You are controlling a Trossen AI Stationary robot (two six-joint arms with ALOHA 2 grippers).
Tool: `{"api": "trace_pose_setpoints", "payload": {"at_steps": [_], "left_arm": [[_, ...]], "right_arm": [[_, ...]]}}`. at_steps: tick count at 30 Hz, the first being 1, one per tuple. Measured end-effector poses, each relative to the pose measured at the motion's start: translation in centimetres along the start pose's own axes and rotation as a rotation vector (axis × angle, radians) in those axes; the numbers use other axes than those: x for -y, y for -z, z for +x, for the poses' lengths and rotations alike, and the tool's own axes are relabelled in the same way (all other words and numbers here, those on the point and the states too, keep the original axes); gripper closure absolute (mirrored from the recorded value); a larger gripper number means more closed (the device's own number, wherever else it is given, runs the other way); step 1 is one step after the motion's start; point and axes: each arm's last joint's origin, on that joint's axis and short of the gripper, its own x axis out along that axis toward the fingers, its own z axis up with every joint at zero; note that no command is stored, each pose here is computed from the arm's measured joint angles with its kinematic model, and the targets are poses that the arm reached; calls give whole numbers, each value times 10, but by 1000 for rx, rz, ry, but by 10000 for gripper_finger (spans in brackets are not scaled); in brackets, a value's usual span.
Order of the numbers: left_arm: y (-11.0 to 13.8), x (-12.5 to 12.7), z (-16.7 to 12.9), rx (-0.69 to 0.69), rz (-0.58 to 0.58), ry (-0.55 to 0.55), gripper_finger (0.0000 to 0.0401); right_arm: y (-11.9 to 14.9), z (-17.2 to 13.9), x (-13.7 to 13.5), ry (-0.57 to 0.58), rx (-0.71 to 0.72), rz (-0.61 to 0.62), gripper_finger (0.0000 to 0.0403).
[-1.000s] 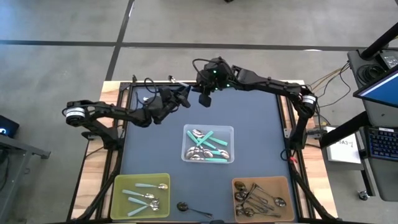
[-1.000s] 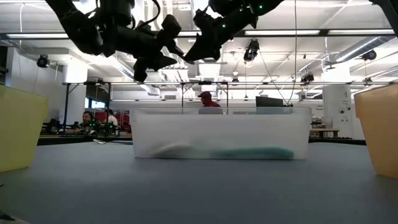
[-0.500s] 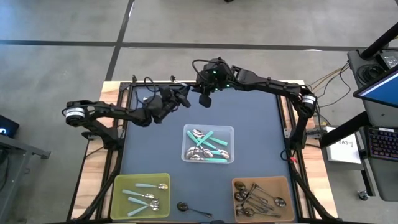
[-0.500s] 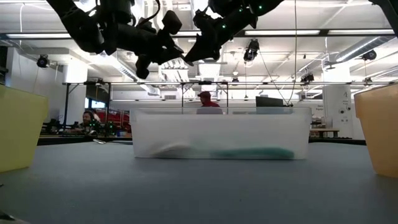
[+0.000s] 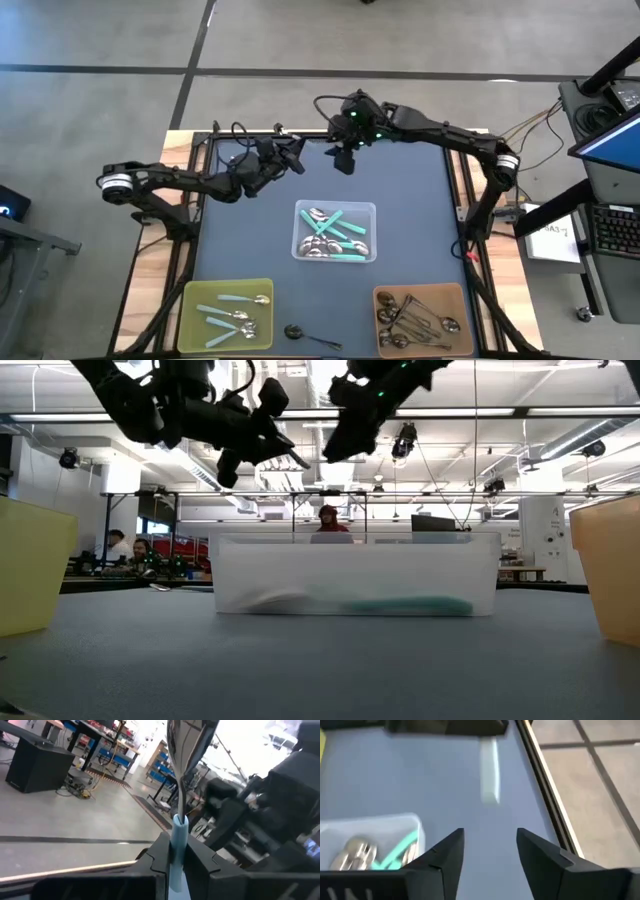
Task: Sort silverware by color (type)
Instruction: Put the light blue spoon into the yellow bin
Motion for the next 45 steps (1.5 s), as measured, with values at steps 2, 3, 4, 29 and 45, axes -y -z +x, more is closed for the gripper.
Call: {"api": "trace_pose_setpoints", "payload": {"at_steps": [2, 3, 4, 29, 45], "left_arm": [[-1, -1, -5, -45, 15, 21, 385], [-1, -1, -8, -79, 18, 43, 385], [-1, -1, -12, -125, 23, 68, 385], [9, 64, -249, -1547, -186, 415, 385], [45, 55, -311, -1837, -143, 22, 338]], "right_arm": [[2, -13, -2, -1, -33, 0, 224], [3, -19, -2, 8, -45, 6, 223], [4, -24, -3, 25, -55, 13, 223], [10, -62, -17, 120, -132, 301, 239], [17, -20, -15, 106, -221, 326, 239]]}}
